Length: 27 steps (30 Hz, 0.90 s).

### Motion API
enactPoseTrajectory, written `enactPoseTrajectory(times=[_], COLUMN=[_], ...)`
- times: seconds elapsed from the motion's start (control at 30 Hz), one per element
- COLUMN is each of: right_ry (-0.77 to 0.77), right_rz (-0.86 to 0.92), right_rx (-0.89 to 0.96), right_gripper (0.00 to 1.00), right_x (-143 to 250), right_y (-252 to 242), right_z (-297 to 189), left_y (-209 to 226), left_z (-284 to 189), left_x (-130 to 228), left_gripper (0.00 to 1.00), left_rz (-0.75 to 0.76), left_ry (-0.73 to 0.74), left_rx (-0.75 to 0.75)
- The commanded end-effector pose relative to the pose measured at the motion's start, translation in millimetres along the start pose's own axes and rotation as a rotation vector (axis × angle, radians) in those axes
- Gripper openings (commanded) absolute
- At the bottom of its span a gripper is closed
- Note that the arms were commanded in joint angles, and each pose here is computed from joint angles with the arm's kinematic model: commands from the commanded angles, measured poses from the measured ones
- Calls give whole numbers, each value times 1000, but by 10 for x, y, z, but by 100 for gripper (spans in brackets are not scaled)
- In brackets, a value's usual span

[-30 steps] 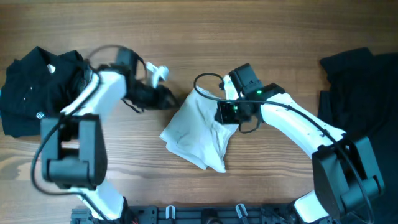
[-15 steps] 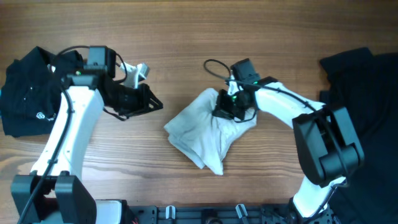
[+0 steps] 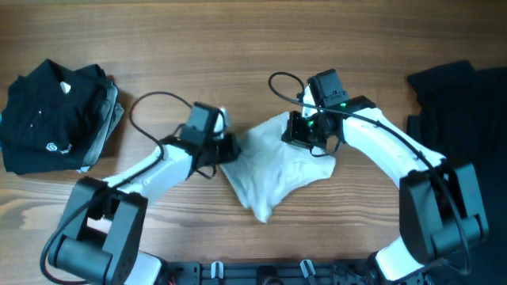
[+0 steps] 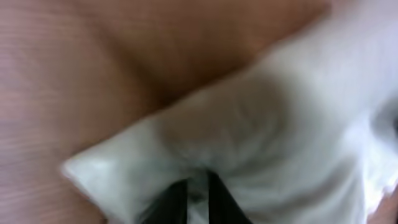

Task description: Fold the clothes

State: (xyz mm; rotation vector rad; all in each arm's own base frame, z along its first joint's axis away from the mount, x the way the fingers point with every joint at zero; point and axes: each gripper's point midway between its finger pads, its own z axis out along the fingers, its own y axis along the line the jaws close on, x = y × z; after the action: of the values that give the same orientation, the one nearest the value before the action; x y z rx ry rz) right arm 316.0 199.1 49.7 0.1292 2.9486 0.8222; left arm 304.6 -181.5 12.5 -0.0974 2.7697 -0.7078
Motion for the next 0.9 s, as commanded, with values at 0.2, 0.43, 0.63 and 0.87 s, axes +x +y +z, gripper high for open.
enactPoseTrajectory(times=[0.2,0.43,0.63,0.87], right_ry=[54,29,44,60], right_rz=[189,224,193,194], right_rx=[171,39,25,0], right_gripper=[5,15,16,16], right_x=[428,195,223,247], right_y=[-346,-368,-338,-292], right_z=[225,198,201,200], left_y=[-81,171,321,55], left_z=[-660,-705,-371,75], left_x=[-991,96,601,847], left_gripper=[49,76,100,91], left_rz=[-69,-230,-237,-213], left_ry=[-149,234,299,352], left_rx=[175,66,105,128])
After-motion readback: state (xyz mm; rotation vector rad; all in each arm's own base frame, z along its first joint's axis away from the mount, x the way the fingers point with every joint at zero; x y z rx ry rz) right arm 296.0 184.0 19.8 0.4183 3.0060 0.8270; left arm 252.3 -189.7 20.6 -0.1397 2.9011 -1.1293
